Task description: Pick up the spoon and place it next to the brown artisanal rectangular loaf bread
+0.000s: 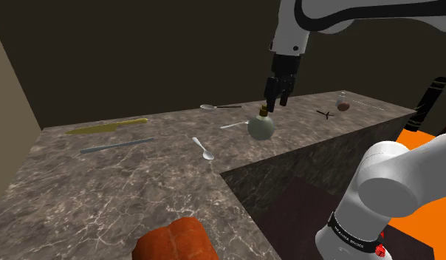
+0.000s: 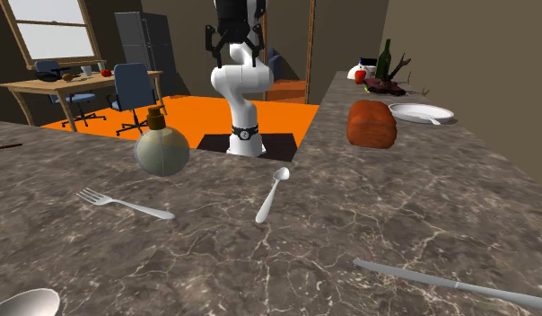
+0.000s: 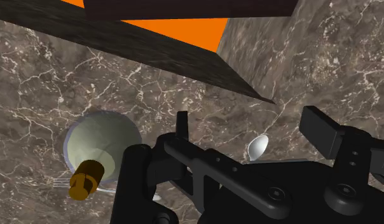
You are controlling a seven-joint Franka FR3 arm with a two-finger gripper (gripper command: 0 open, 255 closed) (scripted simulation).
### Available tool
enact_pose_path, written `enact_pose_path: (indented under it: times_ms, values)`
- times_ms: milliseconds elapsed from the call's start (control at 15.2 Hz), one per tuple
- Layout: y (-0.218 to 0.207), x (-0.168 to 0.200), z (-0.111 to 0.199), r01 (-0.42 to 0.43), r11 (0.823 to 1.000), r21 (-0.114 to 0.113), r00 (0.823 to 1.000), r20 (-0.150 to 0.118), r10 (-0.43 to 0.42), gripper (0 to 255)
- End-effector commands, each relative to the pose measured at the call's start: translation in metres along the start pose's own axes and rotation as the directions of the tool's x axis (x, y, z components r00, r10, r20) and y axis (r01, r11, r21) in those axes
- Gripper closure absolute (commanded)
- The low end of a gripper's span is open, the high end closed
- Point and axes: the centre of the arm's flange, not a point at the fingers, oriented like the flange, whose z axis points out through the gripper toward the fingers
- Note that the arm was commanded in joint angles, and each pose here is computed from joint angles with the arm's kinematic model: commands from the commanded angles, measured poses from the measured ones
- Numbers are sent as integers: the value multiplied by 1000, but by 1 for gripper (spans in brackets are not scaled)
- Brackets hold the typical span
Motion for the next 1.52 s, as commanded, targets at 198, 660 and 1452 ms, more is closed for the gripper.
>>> enact_pose_path:
  times_ms: [198, 660, 1452]
  values:
    - [-9, 33, 21, -39, 999, 18, 999, 10, 38, 0]
    - [-26, 110, 71, -129, 990, 58, 991, 36, 127, 0]
    - [-43, 242, 160, -283, 952, 120, 958, 88, 273, 0]
